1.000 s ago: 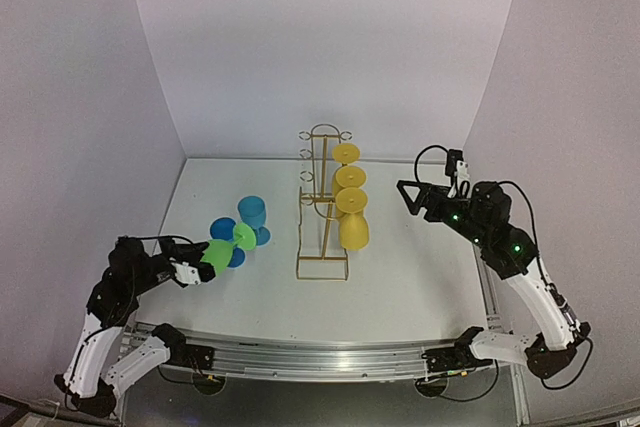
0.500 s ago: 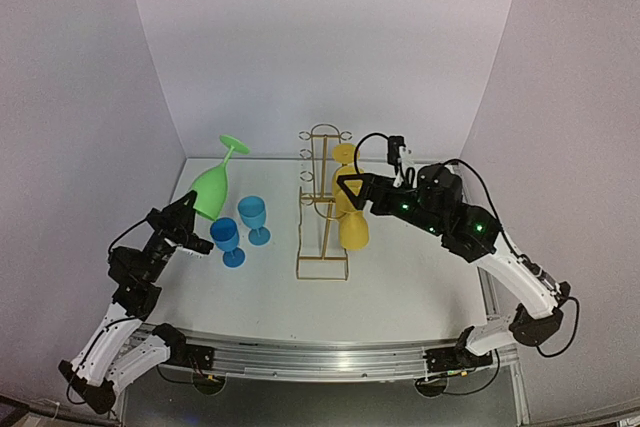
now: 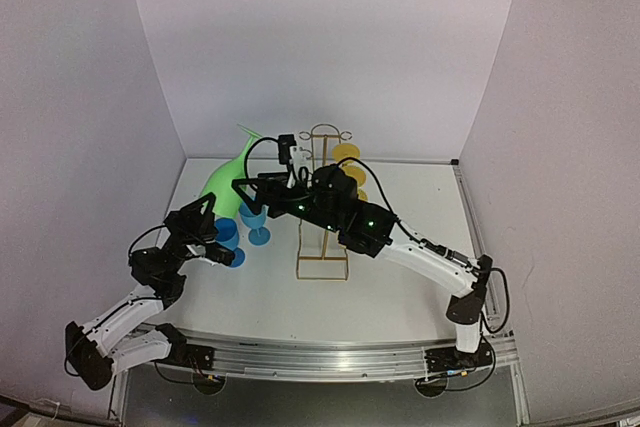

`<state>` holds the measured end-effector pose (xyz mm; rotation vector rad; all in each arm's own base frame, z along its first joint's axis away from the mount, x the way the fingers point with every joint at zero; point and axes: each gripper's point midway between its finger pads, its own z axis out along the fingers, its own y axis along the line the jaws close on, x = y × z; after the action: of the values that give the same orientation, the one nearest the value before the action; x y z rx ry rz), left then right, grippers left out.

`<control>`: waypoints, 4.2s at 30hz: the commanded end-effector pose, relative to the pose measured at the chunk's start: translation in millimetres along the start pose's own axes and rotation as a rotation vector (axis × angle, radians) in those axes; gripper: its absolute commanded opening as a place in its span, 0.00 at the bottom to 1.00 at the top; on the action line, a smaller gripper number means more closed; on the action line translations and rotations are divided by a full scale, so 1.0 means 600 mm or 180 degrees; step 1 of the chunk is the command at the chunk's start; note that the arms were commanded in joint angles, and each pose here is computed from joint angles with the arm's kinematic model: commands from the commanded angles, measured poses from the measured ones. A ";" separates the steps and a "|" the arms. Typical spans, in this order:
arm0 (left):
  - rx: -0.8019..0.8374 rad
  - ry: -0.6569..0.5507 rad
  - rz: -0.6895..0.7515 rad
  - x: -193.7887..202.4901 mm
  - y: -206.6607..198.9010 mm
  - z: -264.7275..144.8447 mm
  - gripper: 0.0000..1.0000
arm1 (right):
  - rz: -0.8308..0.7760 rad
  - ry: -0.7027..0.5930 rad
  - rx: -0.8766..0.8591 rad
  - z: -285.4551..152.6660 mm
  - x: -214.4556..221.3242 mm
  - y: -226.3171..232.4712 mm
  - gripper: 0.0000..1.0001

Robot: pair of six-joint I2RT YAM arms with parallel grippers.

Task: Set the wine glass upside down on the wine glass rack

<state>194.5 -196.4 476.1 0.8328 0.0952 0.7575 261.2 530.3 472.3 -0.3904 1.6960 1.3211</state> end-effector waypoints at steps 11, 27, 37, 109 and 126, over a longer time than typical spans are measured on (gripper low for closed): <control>-0.0356 -0.0152 0.0099 -0.022 0.039 0.010 0.00 | 0.0215 -0.0240 -0.0660 0.069 0.007 0.044 0.88; -0.0159 -0.0012 0.0018 -0.006 0.021 0.019 0.01 | 0.0102 -0.0184 -0.0723 0.061 0.014 0.049 0.46; 0.0517 0.0159 -0.0400 -0.001 -0.021 -0.006 0.57 | -0.0178 -0.0365 -0.0406 0.026 -0.011 0.027 0.41; 0.3175 0.0089 -0.5704 -0.139 0.010 0.054 0.51 | -0.1867 -0.0139 -0.1387 -0.055 0.027 0.134 0.41; 0.2748 0.0432 -0.5538 -0.110 -0.011 0.048 0.31 | -0.1848 -0.0276 -0.1122 -0.064 0.014 0.111 0.91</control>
<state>162.9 -265.9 460.9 1.1391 1.2453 -1.0304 189.6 537.7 488.1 -0.9904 1.1603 1.1945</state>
